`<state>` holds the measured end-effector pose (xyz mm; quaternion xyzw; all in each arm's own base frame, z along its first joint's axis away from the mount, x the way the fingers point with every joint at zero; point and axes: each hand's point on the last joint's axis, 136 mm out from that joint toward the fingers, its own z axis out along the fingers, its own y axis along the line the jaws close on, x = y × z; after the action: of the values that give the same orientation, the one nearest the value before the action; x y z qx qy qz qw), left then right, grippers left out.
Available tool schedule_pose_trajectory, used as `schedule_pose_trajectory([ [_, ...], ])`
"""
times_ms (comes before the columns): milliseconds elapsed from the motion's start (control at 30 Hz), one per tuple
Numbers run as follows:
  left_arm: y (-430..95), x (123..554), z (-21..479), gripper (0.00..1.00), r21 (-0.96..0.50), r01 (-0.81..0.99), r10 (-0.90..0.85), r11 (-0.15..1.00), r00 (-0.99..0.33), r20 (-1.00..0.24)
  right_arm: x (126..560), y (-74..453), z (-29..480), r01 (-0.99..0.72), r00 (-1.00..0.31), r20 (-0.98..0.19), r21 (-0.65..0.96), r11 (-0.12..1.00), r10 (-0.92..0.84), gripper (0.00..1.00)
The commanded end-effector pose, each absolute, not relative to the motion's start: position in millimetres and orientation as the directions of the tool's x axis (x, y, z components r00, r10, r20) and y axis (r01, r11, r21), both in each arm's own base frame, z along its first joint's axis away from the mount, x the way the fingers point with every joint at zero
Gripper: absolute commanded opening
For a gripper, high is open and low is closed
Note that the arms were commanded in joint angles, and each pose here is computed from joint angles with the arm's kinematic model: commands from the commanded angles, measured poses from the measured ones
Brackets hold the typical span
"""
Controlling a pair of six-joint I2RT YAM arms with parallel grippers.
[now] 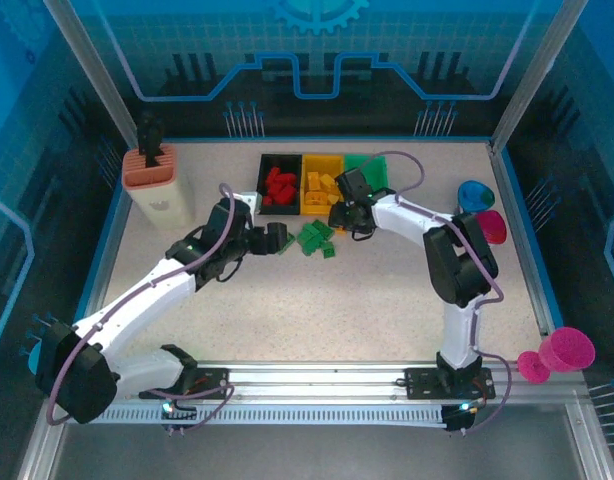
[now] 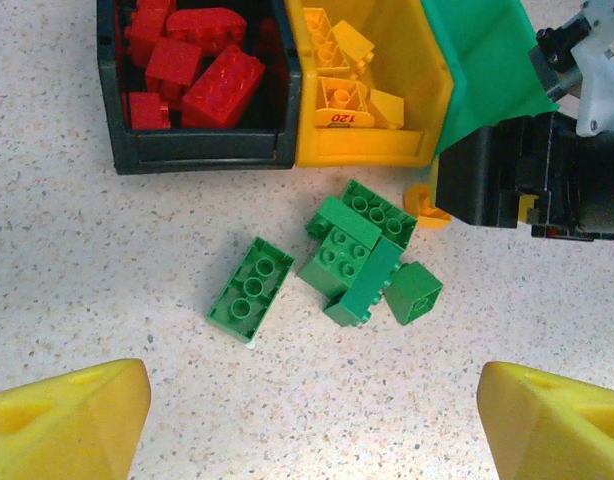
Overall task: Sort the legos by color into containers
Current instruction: Pick up the lego from the center of the table.
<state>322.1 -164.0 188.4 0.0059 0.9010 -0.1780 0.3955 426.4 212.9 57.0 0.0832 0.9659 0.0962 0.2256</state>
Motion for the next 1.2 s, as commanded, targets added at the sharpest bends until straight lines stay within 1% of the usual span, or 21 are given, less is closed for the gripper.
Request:
schedule_pose_trajectory([
  [0, -157, 317, 187, 0.86, -0.312, 0.126, -0.145, 0.942, -0.685, -0.714, 425, 217, 49, 0.147, -0.887, -0.410, 0.184, 0.972, 0.212, 0.57],
  [200, -155, 316, 187, 0.86, -0.307, 0.125, -0.143, 0.944, -0.683, -0.716, 428, 220, 34, 0.174, -0.887, -0.399, 0.177, 0.969, 0.232, 0.54],
  [333, -154, 314, 184, 0.85, -0.304, 0.124, -0.142, 0.945, -0.681, -0.719, 425, 212, 30, 0.194, -0.882, -0.407, 0.141, 0.971, 0.236, 0.51],
  [533, -154, 316, 184, 0.85, -0.300, 0.120, -0.142, 0.946, -0.680, -0.719, 416, 193, 17, 0.223, -0.889, -0.389, 0.095, 0.970, 0.242, 0.50],
  [767, -154, 318, 185, 0.85, -0.297, 0.119, -0.142, 0.948, -0.676, -0.723, 407, 186, 18, 0.224, -0.889, -0.389, 0.089, 0.971, 0.241, 0.47],
  [1033, -151, 318, 184, 0.84, -0.283, 0.110, -0.137, 0.953, -0.675, -0.724, 401, 183, 23, 0.209, -0.890, -0.394, 0.091, 0.974, 0.228, 0.37],
  [1167, -151, 318, 182, 0.84, -0.282, 0.110, -0.136, 0.953, -0.678, -0.723, 399, 183, 29, 0.201, -0.888, -0.403, 0.097, 0.975, 0.223, 0.33],
])
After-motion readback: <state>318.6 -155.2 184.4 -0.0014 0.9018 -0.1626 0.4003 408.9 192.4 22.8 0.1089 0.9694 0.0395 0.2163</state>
